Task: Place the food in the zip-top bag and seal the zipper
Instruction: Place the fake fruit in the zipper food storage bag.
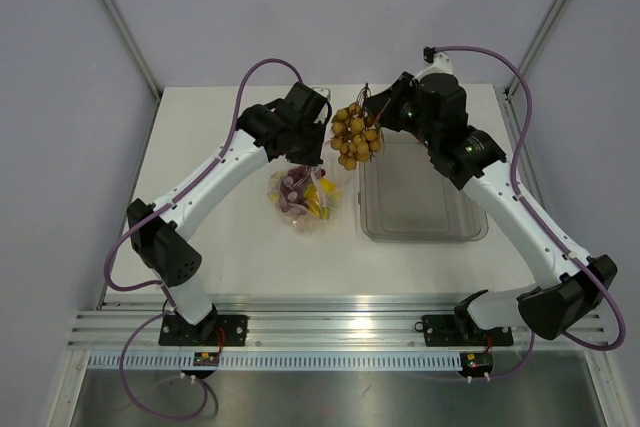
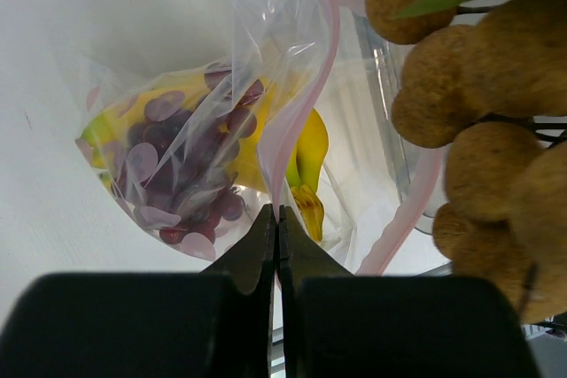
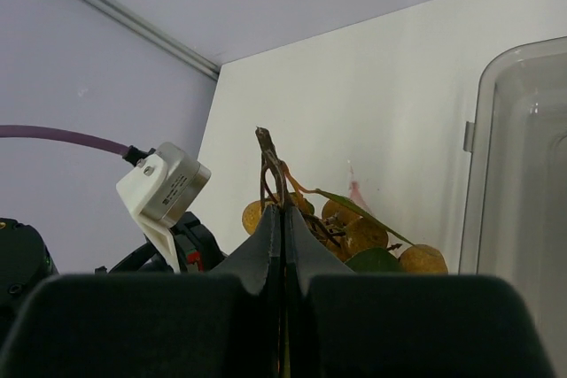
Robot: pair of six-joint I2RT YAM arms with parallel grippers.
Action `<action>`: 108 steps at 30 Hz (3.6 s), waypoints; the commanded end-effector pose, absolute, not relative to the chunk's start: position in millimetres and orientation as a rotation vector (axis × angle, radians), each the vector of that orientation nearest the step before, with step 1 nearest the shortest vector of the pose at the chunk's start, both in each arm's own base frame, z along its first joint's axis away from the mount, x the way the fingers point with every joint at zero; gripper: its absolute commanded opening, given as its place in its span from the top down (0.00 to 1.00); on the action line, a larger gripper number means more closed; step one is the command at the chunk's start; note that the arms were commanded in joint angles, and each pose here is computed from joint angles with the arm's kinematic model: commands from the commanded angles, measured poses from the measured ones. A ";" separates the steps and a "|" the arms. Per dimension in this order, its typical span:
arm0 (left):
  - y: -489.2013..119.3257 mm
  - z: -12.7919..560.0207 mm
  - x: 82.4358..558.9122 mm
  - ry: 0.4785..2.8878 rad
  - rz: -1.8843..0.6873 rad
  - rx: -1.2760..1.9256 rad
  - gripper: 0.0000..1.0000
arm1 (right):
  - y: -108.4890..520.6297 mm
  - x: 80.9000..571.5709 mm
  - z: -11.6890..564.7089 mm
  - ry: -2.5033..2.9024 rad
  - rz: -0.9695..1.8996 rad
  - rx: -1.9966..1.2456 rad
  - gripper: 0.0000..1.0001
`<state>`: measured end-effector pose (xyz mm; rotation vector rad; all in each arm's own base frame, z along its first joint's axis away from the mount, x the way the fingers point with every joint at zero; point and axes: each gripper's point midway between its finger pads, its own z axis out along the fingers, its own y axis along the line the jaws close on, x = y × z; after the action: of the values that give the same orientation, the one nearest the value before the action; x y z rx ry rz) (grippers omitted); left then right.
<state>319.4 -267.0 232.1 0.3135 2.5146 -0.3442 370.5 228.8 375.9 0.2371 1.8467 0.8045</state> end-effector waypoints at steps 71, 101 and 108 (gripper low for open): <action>-271.2 258.2 318.1 2.448 -0.413 0.328 1.00 | 270.1 297.5 359.4 1.843 0.960 0.112 1.00; -288.6 288.4 297.8 2.405 -0.613 0.433 1.00 | 315.5 347.1 264.9 2.074 0.832 0.086 1.00; -288.7 290.5 294.9 2.406 -0.624 0.445 1.00 | 303.6 346.9 306.2 1.953 0.867 0.147 1.00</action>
<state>296.0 -278.8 244.6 0.4145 2.5455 -0.5002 343.8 307.3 246.7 0.1081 2.1198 0.8031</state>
